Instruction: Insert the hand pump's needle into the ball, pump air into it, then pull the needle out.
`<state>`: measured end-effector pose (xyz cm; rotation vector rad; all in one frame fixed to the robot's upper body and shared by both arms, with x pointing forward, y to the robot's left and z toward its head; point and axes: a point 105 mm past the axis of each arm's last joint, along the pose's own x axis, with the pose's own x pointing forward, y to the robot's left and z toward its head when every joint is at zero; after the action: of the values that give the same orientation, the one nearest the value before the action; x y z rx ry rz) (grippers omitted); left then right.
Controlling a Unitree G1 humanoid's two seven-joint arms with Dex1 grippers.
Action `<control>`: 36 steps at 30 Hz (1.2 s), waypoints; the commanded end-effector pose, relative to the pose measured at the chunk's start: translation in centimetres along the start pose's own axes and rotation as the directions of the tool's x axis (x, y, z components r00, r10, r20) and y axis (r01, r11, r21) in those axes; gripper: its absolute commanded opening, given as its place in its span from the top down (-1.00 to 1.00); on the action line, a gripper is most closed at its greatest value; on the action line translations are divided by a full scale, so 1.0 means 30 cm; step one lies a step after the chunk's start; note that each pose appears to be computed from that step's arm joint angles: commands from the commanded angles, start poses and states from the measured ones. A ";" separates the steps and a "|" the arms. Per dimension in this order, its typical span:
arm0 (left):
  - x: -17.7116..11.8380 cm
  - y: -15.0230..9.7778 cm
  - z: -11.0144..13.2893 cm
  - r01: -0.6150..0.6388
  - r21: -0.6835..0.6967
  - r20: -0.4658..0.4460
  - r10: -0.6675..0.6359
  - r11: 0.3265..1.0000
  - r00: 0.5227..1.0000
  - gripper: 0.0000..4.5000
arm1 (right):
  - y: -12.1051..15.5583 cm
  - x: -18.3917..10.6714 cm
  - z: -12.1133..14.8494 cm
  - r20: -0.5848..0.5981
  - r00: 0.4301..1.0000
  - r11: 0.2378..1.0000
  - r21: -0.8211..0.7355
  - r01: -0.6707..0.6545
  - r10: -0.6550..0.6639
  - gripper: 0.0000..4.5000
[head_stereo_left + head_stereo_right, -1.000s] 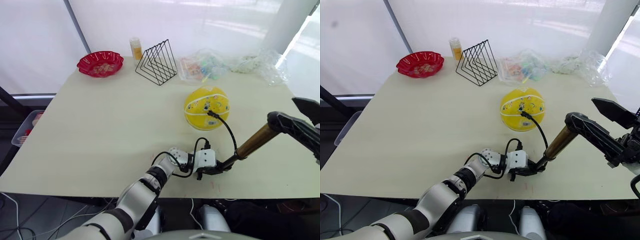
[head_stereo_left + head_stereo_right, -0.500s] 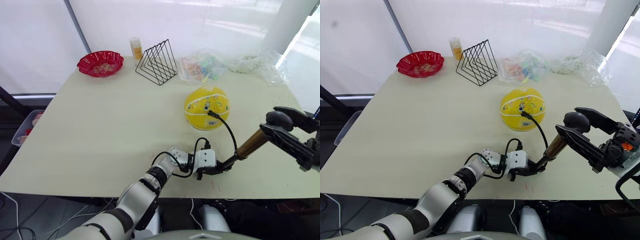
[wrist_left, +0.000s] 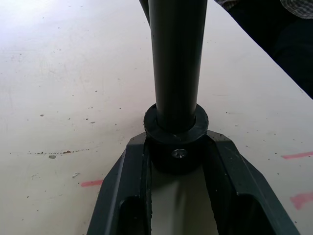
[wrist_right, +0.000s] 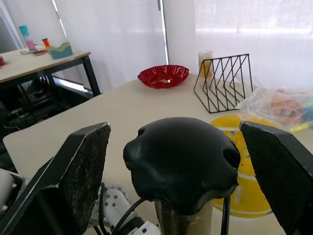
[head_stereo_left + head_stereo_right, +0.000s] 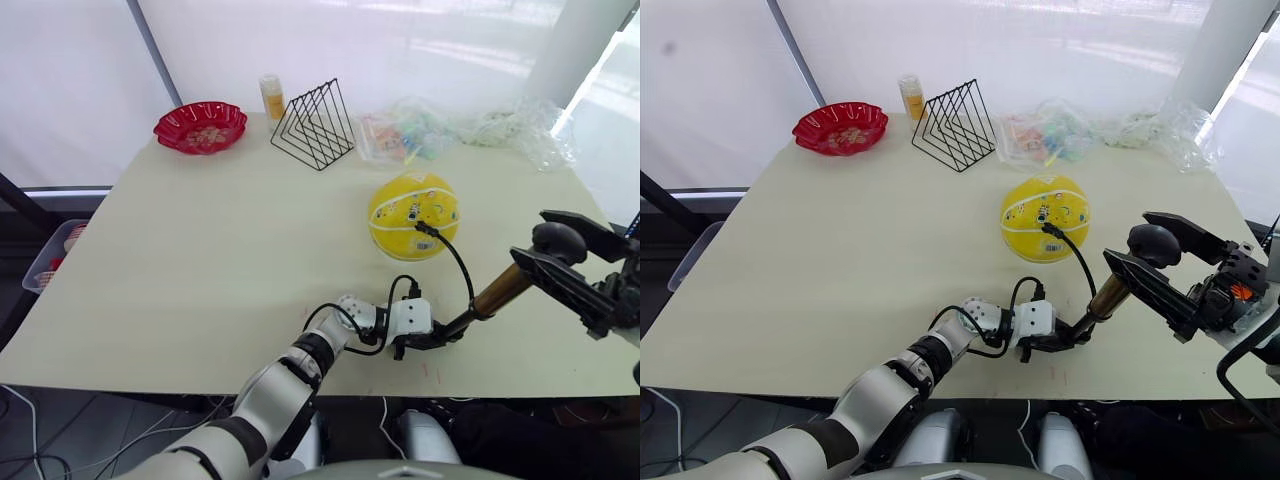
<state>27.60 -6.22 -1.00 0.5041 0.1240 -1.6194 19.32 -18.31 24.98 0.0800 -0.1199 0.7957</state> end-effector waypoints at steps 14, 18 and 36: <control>-0.017 -0.146 -0.165 0.127 -0.127 -0.157 -0.146 0.984 0.977 0.55 | 0.011 0.007 0.032 0.054 0.998 0.999 -0.034 -0.023 0.025 0.05; -0.017 -0.146 -0.165 0.127 -0.127 -0.157 -0.147 0.984 0.977 0.55 | 0.010 0.006 0.030 0.050 0.998 0.999 -0.036 -0.023 0.025 0.09; -0.014 -0.145 -0.161 0.122 -0.129 -0.150 -0.141 0.984 0.979 0.55 | -0.025 0.035 -0.236 -0.158 0.987 0.988 0.147 0.043 -0.020 0.10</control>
<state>27.56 -6.13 -1.12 0.5037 0.1296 -1.6188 21.01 -17.37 20.96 0.1430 -0.0191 0.7851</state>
